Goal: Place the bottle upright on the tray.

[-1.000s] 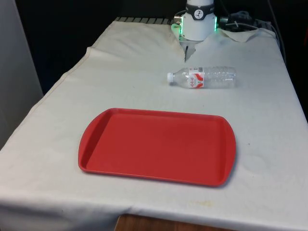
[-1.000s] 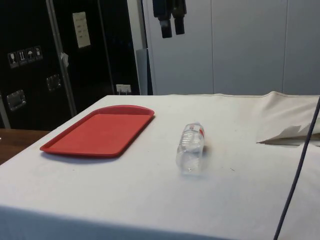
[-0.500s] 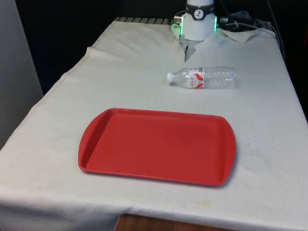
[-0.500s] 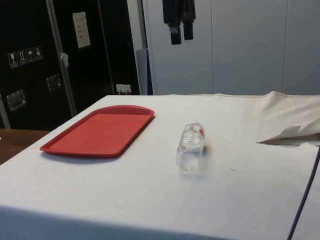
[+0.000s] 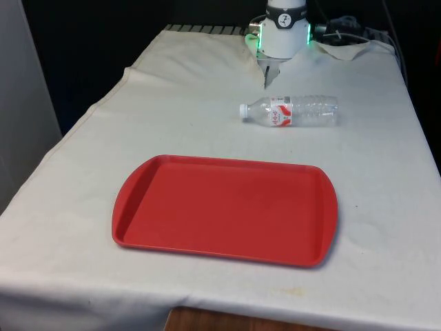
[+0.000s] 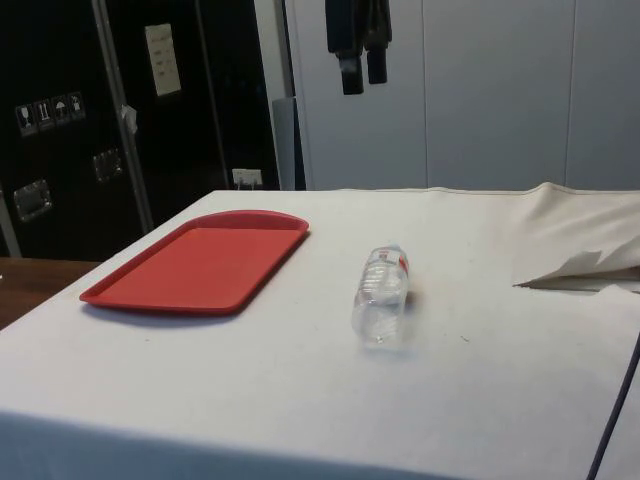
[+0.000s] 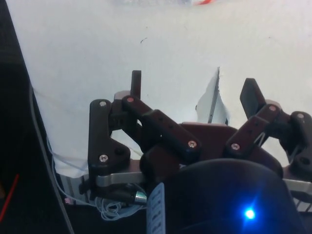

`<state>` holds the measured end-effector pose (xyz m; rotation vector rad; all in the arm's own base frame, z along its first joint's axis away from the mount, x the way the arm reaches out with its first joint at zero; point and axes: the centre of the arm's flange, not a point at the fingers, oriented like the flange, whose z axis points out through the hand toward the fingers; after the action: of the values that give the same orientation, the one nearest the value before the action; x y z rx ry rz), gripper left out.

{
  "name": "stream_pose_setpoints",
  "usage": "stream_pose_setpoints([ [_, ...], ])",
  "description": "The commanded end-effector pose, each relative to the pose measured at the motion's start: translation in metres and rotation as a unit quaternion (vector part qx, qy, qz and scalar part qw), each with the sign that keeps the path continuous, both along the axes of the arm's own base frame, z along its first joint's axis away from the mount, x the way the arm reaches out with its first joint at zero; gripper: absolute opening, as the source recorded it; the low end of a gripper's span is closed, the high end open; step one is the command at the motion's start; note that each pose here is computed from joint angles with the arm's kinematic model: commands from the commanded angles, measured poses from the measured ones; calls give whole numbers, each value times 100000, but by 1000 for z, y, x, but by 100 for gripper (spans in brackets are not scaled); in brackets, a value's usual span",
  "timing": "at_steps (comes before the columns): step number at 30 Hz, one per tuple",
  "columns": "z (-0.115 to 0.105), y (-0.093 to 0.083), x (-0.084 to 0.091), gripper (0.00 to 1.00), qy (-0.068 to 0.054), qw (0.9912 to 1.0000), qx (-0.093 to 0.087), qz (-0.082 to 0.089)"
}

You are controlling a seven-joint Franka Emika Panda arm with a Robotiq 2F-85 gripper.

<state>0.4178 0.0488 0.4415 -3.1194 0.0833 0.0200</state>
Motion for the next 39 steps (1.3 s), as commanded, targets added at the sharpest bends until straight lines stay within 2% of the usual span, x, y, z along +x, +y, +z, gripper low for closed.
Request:
stream_pose_setpoints([
  [1, -2, 3, 0, 100, -248, 99999, -78, -232],
  [8, -11, 5, 2, 100, -126, 99992, -130, -1281],
  [9, -10, 3, 1, 100, 208, 99996, -155, -798],
  [10, -14, 5, 3, 100, -114, 99980, -154, -1992],
  [15, -22, 6, 6, 100, 268, 99923, -256, -3911],
  [16, -20, 6, 5, 100, 497, 99942, -331, -3341],
  [17, -23, 7, 6, 100, 321, 99912, -284, -4166],
  [24, -30, 8, 8, 100, 613, 99795, -346, -6358],
  [25, -32, 8, 8, 100, 773, 99750, -382, -7009],
  [26, -31, 7, 8, 100, 1199, 99778, -498, -6535],
  [27, -34, 8, 9, 100, 779, 99729, -388, -7312],
  [30, -37, 9, 9, 100, 891, 99661, -439, -8168],
  [33, -41, 8, 10, 100, 1160, 99553, -491, -9365],
  [34, -40, 8, 10, 100, 1582, 99580, -637, -8993],
  [35, -42, 8, 10, 100, 1215, 99518, -508, -9716],
  [38, -45, 8, 11, 100, 1329, 99424, -547, -10617],
  [39, -47, 8, 12, 100, 1389, 99357, -569, -11218],
])
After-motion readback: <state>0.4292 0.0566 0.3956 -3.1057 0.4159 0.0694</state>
